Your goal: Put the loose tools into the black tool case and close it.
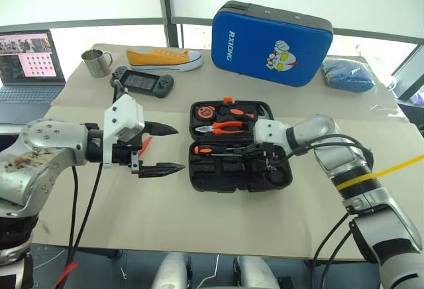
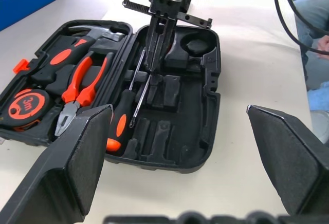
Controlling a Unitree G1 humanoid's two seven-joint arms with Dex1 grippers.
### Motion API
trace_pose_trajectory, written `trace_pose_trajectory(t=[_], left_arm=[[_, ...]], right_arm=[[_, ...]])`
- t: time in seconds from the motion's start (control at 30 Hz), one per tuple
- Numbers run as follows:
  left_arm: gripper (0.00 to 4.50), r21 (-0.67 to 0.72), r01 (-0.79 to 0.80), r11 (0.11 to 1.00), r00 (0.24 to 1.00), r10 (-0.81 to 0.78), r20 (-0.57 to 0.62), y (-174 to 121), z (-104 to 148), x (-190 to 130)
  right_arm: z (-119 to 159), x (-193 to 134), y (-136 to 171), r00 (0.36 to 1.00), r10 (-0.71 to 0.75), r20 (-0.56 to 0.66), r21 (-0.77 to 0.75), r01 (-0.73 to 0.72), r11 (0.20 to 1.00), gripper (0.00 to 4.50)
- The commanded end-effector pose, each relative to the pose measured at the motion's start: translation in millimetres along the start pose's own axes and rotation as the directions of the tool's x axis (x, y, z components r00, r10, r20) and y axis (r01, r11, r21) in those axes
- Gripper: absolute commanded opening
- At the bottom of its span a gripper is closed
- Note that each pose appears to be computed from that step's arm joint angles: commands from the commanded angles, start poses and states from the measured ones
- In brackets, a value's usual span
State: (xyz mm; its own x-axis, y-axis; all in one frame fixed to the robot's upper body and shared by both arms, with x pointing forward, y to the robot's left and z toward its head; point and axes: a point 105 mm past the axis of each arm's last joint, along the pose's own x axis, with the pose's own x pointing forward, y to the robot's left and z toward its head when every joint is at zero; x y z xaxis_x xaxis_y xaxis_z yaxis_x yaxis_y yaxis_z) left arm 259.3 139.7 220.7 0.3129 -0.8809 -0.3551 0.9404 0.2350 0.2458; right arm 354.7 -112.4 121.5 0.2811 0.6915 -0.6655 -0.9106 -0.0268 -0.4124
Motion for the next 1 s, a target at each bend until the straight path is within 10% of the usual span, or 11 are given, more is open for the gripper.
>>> trace_pose_trajectory(t=[0.03, 0.27, 0.47, 0.93, 1.0], left_arm=[[4.50, 0.054, -0.005, 0.999, 1.000, 0.004, 0.019, 1.0, 9.0, -0.3], [4.50, 0.039, -0.036, 0.999, 0.999, 0.036, -0.002, 3.4, 4.1, -6.2], [4.50, -0.020, -0.155, 0.988, 0.988, 0.155, -0.026, 4.0, -7.4, -22.7], [4.50, -0.265, -0.690, 0.674, 0.717, 0.586, -0.377, -44.5, -105.2, -140.7], [4.50, -0.277, -0.683, 0.676, 0.724, 0.580, -0.373, -44.0, -105.1, -137.1]], right_arm=[[-35.7, 11.0, 22.1, 0.993, 0.062, -0.098, 0.116, -0.050, 0.992, 0.04], [44.8, -51.7, -18.5, 0.919, -0.193, 0.343, 0.313, 0.082, 0.946, 0.04], [76.4, -109.1, -1.1, 0.862, -0.197, 0.467, 0.358, 0.020, 0.934, 0.04], [105.0, -126.9, 44.6, 0.823, -0.073, 0.563, 0.286, -0.111, 0.952, 4.43], [106.2, -126.8, 44.4, 0.818, -0.079, 0.569, 0.290, -0.110, 0.951, 4.43]])
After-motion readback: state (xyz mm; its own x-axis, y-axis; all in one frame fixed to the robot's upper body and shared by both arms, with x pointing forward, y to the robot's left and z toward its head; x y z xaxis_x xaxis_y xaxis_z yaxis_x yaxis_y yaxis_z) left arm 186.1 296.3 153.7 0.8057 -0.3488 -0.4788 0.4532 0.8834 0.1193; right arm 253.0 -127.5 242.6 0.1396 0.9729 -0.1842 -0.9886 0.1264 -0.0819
